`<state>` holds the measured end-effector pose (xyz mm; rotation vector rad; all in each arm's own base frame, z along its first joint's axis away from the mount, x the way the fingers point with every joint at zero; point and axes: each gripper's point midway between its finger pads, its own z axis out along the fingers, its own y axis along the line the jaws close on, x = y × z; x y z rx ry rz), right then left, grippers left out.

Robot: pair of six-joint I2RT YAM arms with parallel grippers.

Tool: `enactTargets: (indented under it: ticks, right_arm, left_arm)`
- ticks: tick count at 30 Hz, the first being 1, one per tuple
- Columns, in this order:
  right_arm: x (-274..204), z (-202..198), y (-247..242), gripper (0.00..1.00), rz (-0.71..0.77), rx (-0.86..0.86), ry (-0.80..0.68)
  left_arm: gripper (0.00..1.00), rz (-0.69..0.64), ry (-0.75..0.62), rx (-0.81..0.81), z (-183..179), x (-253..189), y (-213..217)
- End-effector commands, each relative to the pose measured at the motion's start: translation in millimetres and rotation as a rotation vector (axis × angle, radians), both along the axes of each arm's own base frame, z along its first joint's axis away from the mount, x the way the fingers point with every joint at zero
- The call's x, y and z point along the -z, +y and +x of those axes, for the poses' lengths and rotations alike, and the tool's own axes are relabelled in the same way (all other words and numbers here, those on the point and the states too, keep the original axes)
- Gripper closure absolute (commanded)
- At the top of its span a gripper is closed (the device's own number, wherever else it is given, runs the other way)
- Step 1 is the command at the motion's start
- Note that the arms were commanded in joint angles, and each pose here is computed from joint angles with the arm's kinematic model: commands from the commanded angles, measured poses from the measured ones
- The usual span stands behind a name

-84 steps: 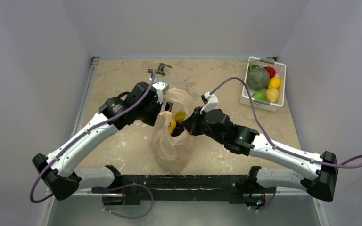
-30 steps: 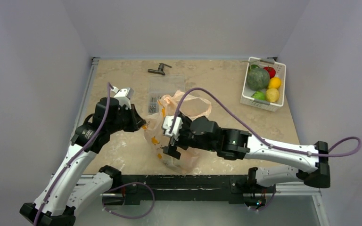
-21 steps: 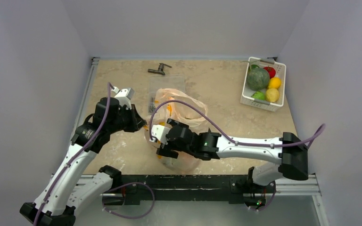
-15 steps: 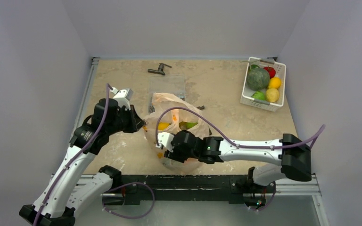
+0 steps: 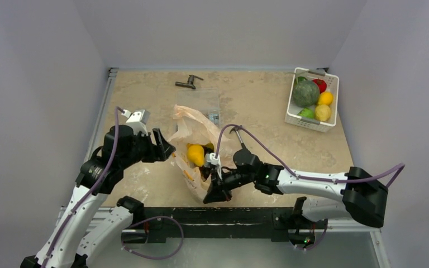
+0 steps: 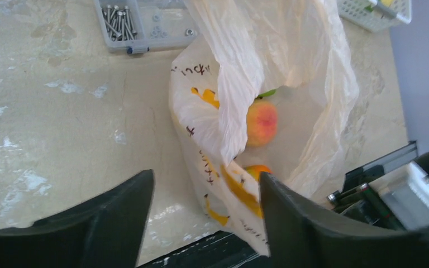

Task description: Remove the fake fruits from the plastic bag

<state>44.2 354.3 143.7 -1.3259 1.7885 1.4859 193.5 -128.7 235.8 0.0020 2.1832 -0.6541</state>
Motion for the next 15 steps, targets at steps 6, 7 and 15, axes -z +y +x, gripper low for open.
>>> enactTargets:
  ticks: [6, 7, 15]
  right_arm:
    - [-43.0, 16.6, 10.7, 1.0, 0.103, 0.078, 0.052]
    - [-41.6, 19.6, 11.3, 1.0, 0.096, 0.093, 0.045]
    - [-29.1, 18.4, 20.1, 1.0, 0.023, 0.111, 0.01]
  left_arm:
    - [0.0, -0.216, 0.2, 0.012, -47.6, 4.1, -18.5]
    - [0.0, -0.247, 0.205, 0.014, -49.1, 6.0, -23.4]
    - [0.0, -0.117, 0.255, 0.016, -41.4, 43.3, -52.1]
